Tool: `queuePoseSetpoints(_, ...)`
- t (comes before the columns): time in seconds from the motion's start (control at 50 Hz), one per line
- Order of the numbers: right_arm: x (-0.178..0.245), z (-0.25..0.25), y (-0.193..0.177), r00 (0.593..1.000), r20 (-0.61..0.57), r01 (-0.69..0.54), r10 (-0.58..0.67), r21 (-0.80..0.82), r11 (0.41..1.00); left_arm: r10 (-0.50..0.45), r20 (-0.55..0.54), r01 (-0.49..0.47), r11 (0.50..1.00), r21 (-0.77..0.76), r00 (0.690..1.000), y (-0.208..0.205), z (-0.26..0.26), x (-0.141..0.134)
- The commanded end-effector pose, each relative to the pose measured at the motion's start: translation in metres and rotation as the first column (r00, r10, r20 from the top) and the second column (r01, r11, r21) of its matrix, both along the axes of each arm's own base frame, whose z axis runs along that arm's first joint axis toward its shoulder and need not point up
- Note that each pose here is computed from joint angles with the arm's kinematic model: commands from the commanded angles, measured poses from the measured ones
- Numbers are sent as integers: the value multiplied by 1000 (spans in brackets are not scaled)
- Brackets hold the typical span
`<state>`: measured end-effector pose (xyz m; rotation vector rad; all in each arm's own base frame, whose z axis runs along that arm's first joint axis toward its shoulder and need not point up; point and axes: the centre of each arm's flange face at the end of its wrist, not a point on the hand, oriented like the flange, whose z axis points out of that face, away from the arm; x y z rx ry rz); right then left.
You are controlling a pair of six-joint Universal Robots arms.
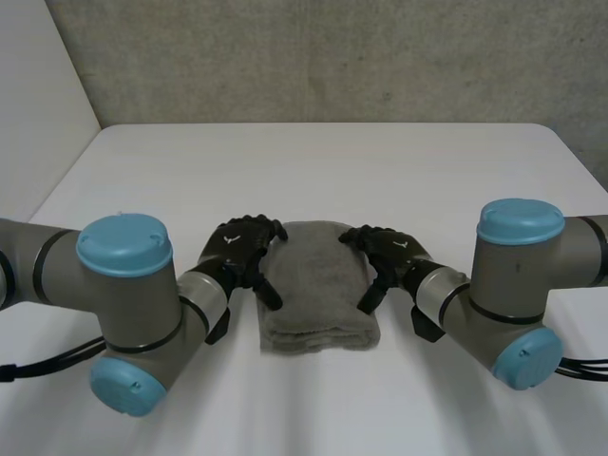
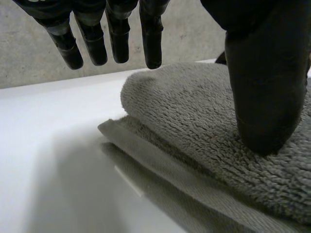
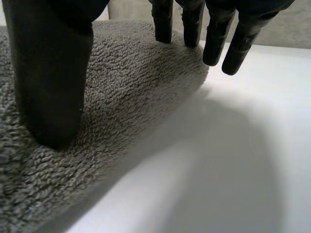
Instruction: Fold the towel.
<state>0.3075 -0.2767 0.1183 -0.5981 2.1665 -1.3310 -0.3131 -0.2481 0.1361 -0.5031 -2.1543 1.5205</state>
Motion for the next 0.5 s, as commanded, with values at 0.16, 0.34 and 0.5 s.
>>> queuePoseSetpoints(0.16, 23, 4, 11, 997, 13, -71, 71, -15, 997, 7, 70, -7, 1000, 1, 998, 12, -5, 14)
queuePoseSetpoints(0.34, 23, -7, 12, 997, -13, -75, 75, 9, 997, 10, 79, -10, 1000, -5, 997, 9, -7, 14)
queuePoseSetpoints(0.5, 23, -3, 13, 996, -23, -84, 84, -11, 996, 24, 77, -24, 1000, -7, 997, 5, -6, 17)
